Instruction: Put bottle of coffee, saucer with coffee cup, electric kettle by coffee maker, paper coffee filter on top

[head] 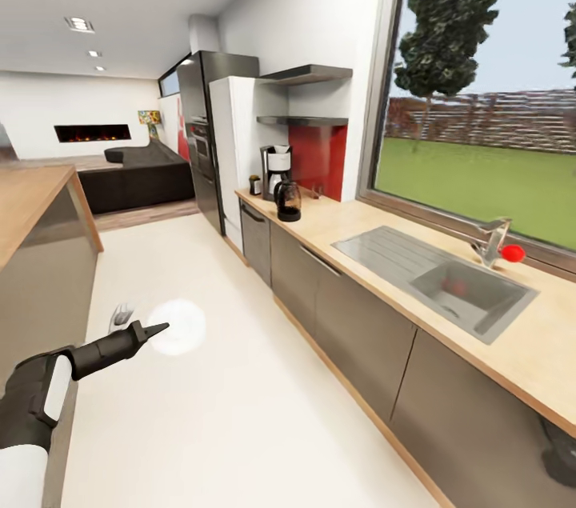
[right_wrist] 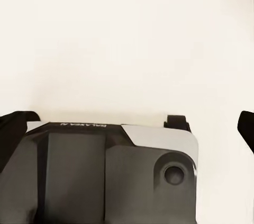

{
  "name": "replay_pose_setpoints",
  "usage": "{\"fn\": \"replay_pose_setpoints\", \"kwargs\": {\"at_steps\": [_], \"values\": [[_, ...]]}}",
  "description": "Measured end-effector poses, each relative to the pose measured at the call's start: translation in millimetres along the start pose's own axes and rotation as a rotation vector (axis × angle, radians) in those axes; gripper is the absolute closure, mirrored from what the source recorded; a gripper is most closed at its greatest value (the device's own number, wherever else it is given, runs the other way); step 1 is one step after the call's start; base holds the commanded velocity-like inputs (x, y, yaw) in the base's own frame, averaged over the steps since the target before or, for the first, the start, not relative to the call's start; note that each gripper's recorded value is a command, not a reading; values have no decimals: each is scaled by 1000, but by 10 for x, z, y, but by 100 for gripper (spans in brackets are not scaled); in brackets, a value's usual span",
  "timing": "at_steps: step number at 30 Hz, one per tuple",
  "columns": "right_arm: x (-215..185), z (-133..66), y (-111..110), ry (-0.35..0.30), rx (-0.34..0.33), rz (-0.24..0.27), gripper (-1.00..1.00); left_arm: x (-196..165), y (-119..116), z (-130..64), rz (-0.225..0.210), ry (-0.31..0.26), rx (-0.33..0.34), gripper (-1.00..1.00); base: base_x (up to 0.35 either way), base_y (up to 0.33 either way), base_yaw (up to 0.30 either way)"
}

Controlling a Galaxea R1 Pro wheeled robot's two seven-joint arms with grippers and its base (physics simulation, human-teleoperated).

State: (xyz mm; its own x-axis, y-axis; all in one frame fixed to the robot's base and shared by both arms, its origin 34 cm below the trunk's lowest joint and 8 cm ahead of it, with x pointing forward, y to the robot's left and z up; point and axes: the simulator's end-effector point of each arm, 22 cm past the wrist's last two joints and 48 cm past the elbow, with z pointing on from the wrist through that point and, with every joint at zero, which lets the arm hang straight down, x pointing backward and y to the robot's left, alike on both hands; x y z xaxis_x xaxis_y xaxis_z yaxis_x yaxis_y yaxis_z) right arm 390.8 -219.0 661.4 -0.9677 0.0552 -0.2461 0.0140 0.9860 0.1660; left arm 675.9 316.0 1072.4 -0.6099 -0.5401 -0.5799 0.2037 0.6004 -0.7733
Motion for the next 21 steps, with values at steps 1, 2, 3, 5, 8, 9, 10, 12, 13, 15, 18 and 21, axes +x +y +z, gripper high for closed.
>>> {"fn": "replay_pose_setpoints", "kwargs": {"at_steps": [1, 2, 3, 5, 8, 9, 10, 12, 13, 15, 18, 21], "values": [[2, 1, 1, 0, 0, 0, -100, 1, 1, 1, 0, 0, 0, 100, 320, 0, 275], [4, 1, 1, 1, 0, 0, -100, 3, 3, 2, -1, 1, 0, 100, 326, 0, 275], [6, 2, 1, 1, 0, 0, -100, 4, 5, 2, -1, 1, -1, 100, 329, 0, 275], [9, 4, 1, 2, 0, 0, -100, 8, 11, 4, -1, 2, -2, 100, 331, 0, 275], [15, 6, 0, 4, 0, 0, -100, 14, 21, 8, -2, 3, -3, 100, 333, 0, 275], [16, 7, 0, 4, 0, 0, -100, 15, 23, 9, -3, 3, -3, 100, 334, 0, 275], [18, 8, 0, 4, 0, 0, -100, 16, 26, 10, -3, 3, -4, 100, 334, 0, 275], [22, 10, -1, 5, 0, -1, -100, 20, 31, 12, -4, 4, -5, 100, 334, 0, 275], [24, 10, -1, 6, 0, -1, -100, 21, 33, 13, -4, 4, -5, 100, 334, 0, 275], [27, 12, -1, 7, 0, 0, -100, 25, 36, 15, -5, 5, -4, 100, 334, 0, 275], [33, 14, -2, 8, 0, 0, -100, 30, 44, 18, -6, 6, -6, 100, 335, 0, 275], [38, 16, -5, 9, 1, 0, -100, 34, 50, 21, -7, 6, -6, 100, 335, 0, 275]]}}
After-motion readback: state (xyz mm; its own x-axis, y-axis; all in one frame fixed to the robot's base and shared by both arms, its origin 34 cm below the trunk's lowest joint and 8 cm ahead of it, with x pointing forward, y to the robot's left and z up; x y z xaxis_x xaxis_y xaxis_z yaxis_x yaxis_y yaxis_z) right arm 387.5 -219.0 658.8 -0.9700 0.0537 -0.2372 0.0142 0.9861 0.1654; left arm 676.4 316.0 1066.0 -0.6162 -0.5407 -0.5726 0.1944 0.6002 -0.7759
